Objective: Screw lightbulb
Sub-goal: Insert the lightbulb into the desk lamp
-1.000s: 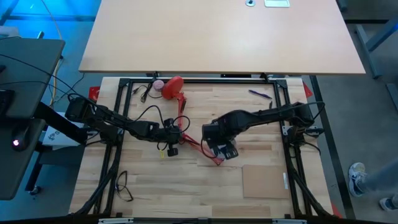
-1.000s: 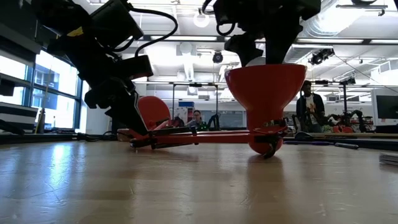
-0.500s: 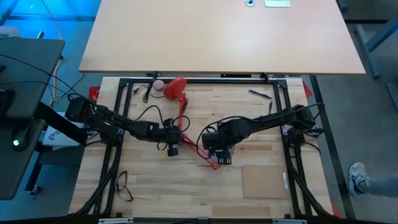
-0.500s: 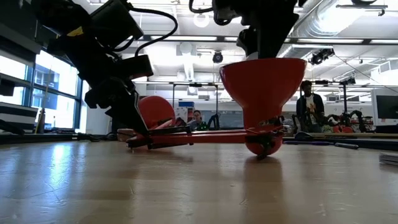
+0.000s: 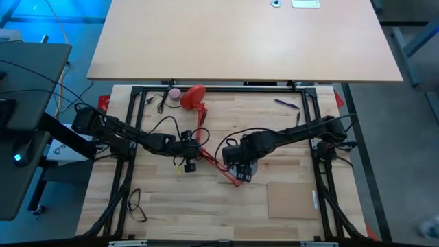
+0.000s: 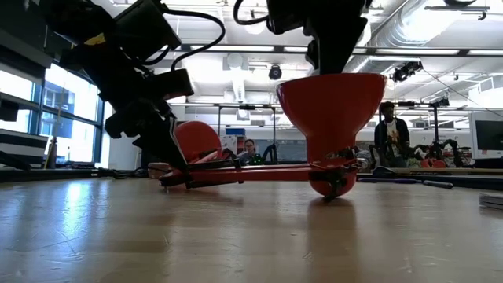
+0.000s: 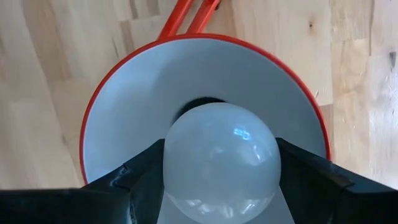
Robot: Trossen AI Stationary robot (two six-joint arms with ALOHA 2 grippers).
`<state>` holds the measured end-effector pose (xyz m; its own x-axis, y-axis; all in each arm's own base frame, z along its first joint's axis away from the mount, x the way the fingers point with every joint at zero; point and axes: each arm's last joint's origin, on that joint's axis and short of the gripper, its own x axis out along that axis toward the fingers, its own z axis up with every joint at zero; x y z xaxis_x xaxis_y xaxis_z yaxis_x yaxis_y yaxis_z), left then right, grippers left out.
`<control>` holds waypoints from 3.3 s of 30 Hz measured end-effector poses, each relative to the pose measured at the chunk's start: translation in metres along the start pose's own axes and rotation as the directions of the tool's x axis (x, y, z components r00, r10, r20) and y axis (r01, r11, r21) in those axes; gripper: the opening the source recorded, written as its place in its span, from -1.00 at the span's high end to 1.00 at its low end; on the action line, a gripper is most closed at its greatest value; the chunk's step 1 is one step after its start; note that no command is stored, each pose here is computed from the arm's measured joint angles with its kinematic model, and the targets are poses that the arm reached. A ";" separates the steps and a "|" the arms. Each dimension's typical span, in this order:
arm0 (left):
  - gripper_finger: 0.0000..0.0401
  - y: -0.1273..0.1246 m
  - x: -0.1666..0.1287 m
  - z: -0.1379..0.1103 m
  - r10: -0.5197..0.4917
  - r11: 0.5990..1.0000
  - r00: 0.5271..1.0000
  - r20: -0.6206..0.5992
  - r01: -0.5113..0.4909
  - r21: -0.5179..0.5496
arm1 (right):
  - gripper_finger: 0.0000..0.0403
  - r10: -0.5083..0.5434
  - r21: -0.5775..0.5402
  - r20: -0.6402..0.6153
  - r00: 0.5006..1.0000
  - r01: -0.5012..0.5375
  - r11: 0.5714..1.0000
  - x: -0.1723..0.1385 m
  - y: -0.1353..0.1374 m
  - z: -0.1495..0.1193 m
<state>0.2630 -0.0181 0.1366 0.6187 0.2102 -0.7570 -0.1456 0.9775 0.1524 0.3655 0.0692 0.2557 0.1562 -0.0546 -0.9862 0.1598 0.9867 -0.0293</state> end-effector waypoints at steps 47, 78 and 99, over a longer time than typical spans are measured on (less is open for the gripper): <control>1.00 0.002 0.000 0.001 0.033 0.999 0.999 0.006 -0.033 -0.035 | -0.28 0.085 0.939 -0.051 0.995 0.019 0.344 0.006 0.012 0.002; 1.00 0.002 0.000 0.001 0.040 0.998 0.999 0.006 -0.040 -0.054 | -0.38 0.049 0.865 -0.030 0.998 0.002 0.501 -0.010 0.019 0.003; 1.00 0.003 0.001 -0.001 0.056 0.997 0.998 -0.002 -0.056 -0.044 | -0.96 0.050 0.792 -0.004 0.999 -0.027 0.610 -0.014 0.018 0.005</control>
<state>0.2626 -0.0153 0.1361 0.6082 0.2649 -0.7483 -0.2142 0.9625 0.1666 0.3708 0.0871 0.2699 0.1603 -0.0051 -0.9871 0.8653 0.4818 0.1380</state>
